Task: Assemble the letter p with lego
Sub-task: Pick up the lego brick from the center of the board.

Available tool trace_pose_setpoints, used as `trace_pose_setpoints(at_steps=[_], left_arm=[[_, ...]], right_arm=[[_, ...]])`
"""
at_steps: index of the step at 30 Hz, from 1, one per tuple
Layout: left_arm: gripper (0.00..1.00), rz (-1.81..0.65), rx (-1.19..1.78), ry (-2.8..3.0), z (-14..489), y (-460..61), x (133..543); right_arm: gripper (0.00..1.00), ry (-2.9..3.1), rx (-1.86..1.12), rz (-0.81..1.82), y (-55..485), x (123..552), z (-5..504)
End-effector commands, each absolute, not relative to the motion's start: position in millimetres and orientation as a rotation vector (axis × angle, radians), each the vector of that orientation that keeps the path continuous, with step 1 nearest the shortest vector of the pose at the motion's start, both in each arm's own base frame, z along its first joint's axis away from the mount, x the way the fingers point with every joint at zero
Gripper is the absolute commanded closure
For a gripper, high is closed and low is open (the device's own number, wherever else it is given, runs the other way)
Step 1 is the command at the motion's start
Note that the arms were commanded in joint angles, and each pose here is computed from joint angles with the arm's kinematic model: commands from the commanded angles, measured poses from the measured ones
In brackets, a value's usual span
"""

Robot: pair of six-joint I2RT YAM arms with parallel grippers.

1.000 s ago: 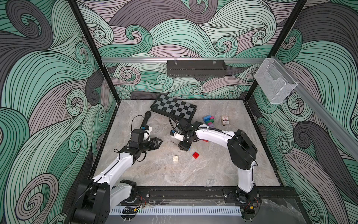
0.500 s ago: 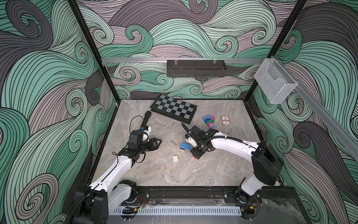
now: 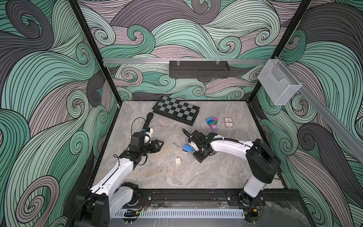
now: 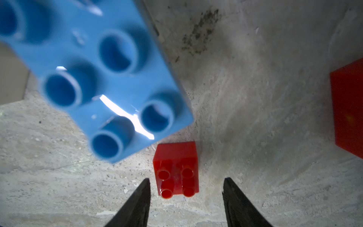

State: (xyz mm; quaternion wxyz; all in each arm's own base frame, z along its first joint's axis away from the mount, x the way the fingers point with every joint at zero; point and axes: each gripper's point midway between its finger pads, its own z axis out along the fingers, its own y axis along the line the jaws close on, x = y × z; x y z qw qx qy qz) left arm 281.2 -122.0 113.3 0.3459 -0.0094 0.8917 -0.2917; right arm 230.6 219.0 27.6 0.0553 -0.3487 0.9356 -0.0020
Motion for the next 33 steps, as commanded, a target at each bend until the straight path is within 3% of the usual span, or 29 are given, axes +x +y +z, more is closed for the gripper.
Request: trace_pose_setpoints(at_steps=[1,10,22,33], left_arm=[[0.44,-0.738,-0.018,2.322,110,-119,281],[0.44,-0.736,-0.017,2.326,109,-119,282],[0.44,-0.735,-0.016,2.329,108,-119,282],[0.44,-0.737,0.003,2.321,112,-120,281]], right_arm=[[0.43,2.844,-1.052,0.03,226,233,26],[0.51,2.853,-1.067,0.036,229,234,21],[0.71,2.833,-1.08,0.013,228,237,21],[0.78,2.574,-1.176,-0.035,230,272,114]])
